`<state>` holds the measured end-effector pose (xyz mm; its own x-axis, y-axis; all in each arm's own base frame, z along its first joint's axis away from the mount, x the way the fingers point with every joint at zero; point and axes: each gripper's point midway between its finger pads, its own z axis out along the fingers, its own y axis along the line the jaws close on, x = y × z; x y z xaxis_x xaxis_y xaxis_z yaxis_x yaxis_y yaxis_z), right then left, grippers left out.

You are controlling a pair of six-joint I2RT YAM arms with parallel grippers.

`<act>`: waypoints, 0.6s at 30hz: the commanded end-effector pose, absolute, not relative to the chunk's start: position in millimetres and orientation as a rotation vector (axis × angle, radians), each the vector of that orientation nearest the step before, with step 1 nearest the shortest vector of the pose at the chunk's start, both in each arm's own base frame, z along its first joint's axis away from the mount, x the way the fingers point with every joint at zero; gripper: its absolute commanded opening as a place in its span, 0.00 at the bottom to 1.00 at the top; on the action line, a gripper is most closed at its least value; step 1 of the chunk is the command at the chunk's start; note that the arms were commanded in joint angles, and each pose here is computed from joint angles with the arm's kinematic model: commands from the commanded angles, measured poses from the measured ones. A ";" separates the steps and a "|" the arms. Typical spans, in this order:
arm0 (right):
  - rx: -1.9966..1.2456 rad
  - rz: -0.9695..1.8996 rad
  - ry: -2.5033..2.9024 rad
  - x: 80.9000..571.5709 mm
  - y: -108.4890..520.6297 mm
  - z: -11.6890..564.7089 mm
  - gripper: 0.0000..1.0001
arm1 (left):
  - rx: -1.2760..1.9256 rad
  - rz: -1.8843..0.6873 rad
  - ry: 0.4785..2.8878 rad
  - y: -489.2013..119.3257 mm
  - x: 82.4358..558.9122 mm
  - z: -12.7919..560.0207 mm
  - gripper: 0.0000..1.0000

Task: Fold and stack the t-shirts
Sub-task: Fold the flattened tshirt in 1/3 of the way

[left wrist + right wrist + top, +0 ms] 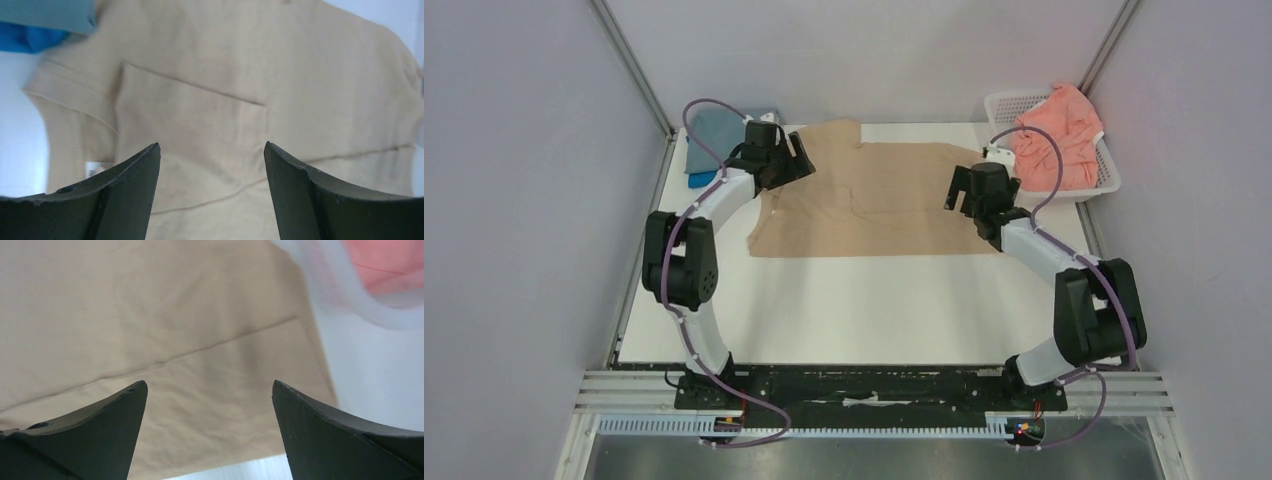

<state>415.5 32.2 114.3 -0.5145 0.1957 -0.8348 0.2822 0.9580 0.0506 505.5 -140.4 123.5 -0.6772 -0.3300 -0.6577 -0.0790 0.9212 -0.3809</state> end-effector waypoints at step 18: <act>0.075 0.110 2.406 329.6 125.6 -8.1 0.98 | -0.497 -0.704 2.617 -172.6 364.7 5.7 0.84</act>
